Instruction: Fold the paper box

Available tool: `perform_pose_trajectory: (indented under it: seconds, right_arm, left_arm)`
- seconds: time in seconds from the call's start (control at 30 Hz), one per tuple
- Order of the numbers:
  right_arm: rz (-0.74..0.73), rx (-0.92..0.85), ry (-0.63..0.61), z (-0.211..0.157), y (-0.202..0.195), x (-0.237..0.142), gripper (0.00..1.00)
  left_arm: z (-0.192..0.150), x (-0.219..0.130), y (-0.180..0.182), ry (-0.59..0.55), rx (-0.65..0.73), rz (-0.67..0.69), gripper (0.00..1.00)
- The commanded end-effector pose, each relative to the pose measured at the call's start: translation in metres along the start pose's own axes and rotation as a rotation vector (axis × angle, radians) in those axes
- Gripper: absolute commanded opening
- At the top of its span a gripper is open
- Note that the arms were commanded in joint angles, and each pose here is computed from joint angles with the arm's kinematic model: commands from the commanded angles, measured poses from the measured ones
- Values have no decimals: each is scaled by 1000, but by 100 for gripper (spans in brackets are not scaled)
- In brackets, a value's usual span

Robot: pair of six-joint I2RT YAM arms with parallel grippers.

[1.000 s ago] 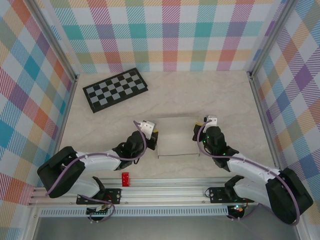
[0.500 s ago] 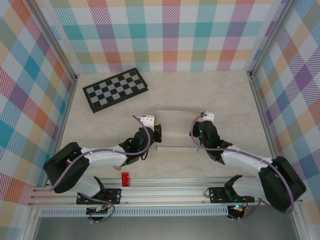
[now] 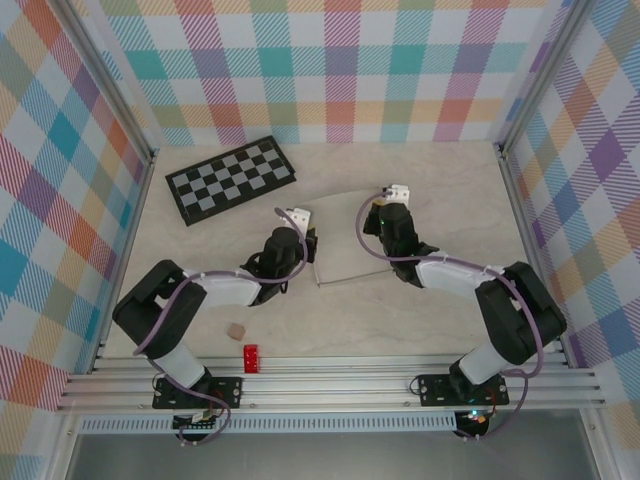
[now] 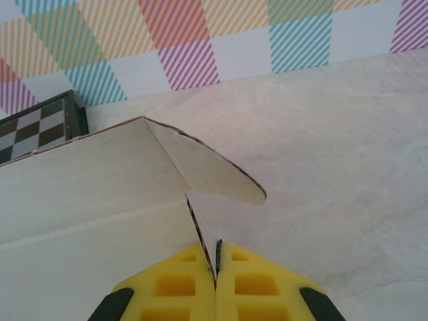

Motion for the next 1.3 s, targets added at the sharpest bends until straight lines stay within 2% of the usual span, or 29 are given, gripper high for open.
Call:
perform_pose_trajectory:
  seconds: [0.0, 0.2, 0.43, 0.67, 1.03, 1.27]
  right_arm:
    - [207, 21, -1, -2, 25, 3, 0]
    - [191, 65, 35, -24, 12, -11, 0]
    - [166, 117, 101, -54, -7, -36, 0]
    - [154, 95, 130, -63, -20, -58, 0]
    - [145, 75, 220, -91, -48, -110, 1]
    - [131, 108, 272, -113, -71, -150, 13]
  left_arm:
    - [12, 7, -32, -51, 61, -225, 0]
    - [-7, -1, -32, -39, 8, -242, 0]
    - [-38, -26, -50, 26, 80, -267, 0]
    - [-61, -48, -44, 80, 120, -238, 0]
    - [-84, -86, -65, 156, 390, -251, 0]
    - [-107, -106, -64, 183, 508, -195, 0]
Point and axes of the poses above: each hand's point on the last joint's axis, 136 mm out from that joint toward the fingers, its own x axis out along the fingers, its own y axis along the line the jaws close on, z = x × y, the point moved 9 cm from there along -x, back along the fingers, and after that the axes turned 7 degrees about -x, right-handed, at the moved point
